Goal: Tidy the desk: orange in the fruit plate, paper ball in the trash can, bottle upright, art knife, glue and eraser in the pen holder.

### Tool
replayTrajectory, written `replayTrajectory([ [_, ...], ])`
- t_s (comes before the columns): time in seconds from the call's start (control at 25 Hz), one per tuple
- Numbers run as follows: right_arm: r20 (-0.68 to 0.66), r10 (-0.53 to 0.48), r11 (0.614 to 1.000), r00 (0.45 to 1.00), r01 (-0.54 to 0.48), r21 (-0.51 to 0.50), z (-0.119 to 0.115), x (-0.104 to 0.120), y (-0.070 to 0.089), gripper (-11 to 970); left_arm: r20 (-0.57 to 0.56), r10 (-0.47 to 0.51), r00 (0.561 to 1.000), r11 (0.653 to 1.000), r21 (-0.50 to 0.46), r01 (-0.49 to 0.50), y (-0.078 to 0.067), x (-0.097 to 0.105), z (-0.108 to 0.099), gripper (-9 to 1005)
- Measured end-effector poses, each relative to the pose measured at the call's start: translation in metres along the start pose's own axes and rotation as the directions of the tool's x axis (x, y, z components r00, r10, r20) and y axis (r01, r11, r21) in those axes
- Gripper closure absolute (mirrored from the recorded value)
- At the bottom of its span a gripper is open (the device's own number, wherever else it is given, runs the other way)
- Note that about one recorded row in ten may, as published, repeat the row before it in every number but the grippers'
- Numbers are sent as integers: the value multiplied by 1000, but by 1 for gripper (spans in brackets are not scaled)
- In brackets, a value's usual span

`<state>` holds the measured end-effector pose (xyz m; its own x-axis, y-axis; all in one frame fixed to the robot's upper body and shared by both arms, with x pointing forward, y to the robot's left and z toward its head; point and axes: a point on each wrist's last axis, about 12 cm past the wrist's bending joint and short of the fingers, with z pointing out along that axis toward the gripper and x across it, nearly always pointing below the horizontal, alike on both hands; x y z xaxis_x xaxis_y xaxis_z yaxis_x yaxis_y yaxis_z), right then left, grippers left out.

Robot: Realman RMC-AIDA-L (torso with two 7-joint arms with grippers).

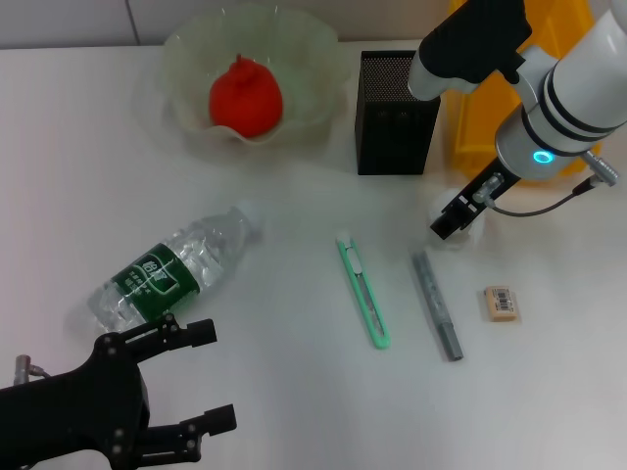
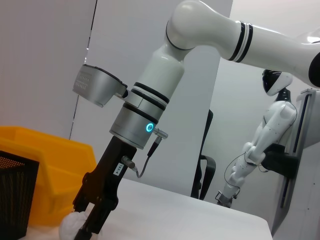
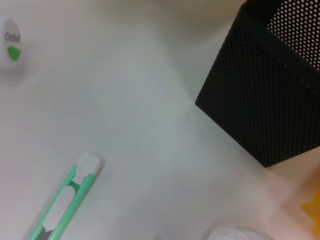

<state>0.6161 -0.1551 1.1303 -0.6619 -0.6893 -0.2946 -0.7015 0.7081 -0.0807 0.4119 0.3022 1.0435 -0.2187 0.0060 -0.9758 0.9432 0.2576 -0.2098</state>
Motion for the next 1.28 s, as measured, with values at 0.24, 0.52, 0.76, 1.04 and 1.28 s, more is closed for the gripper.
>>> replayTrajectory([
  [0.24, 1, -2, 1000, 1000, 2, -9, -10, 0, 1, 391, 0, 1, 1000, 1000, -4, -1, -1, 1, -1, 134],
  [0.52, 11, -7, 1000, 1000, 7, -14, -42, 7, 7, 393, -7, -7, 1000, 1000, -7, 7, 2, -2, -4, 134],
  [0.76, 36, -29, 1000, 999, 29, -2, -80, 18, 14, 394, -9, -34, 999, 999, -18, 34, 20, -17, -7, 133],
  [1.04, 64, -11, 998, 998, 7, 65, -102, 29, 8, 393, -24, -31, 999, 999, -6, 31, 33, -28, -2, 134],
  [1.28, 102, 36, 996, 994, -44, 82, -108, 34, -4, 394, -37, -29, 999, 999, -25, 28, 36, -27, -2, 134],
])
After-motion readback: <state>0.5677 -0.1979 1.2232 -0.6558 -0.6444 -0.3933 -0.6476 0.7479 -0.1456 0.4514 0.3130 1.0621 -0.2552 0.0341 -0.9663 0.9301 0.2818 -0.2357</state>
